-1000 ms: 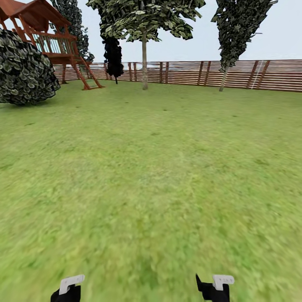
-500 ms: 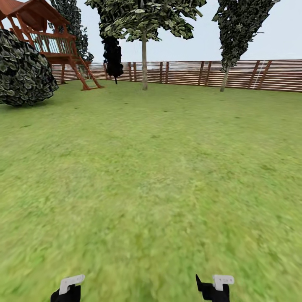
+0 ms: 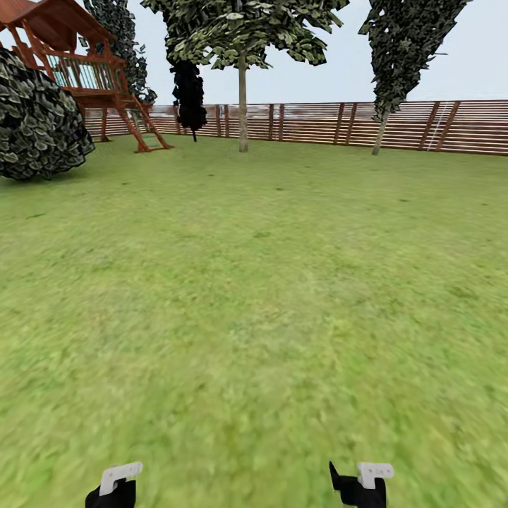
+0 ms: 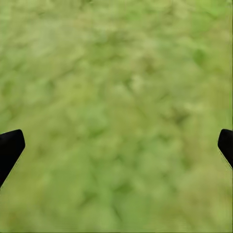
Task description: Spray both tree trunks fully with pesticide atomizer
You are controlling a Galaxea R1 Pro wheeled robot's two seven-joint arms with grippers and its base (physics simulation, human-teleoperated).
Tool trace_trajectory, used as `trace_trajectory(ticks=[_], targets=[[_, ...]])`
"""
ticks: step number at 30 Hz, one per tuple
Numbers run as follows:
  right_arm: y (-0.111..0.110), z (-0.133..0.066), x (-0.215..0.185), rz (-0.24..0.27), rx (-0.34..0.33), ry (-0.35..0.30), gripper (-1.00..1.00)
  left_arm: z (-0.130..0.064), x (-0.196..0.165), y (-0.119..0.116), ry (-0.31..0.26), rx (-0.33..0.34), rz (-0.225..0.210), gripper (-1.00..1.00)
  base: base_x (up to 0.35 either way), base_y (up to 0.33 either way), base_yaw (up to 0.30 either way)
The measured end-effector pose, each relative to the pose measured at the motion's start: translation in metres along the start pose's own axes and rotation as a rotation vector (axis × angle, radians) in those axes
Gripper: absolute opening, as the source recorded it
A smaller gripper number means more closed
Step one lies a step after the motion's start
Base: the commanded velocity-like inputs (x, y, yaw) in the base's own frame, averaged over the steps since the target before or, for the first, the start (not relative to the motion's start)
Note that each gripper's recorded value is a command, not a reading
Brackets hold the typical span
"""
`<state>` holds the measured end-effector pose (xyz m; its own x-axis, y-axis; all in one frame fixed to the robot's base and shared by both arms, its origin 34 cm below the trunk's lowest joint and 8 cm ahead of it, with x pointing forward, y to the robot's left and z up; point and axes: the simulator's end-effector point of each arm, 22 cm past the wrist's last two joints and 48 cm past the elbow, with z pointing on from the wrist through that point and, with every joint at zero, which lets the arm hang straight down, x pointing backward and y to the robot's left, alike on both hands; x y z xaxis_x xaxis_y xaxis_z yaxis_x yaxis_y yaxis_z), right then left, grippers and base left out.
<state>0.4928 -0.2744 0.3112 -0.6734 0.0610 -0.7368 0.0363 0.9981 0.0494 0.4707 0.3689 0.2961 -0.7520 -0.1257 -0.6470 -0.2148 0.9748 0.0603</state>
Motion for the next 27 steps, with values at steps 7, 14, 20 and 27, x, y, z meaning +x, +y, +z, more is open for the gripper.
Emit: trace_trajectory(ticks=[7,14,20,27], targets=[[0.0,0.0,0.0,0.0,0.0,0.0,1.0,0.0,0.0,0.0,0.0,0.0,0.0,-1.0,0.339,0.0,0.0],[0.0,0.0,0.0,0.0,0.0,0.0,1.0,0.0,0.0,0.0,0.0,0.0,0.0,-1.0,0.339,0.0,0.0],[-0.0002,-0.0001,0.0002,0.0,0.0,0.0,1.0,0.0,0.0,0.0,0.0,0.0,0.0,-1.0,0.339,0.0,0.0],[0.0052,-0.0023,0.0092,0.01,-0.004,0.02,1.0,0.0,0.0,0.0,0.0,0.0,0.0,-1.0,0.339,0.0,0.0]])
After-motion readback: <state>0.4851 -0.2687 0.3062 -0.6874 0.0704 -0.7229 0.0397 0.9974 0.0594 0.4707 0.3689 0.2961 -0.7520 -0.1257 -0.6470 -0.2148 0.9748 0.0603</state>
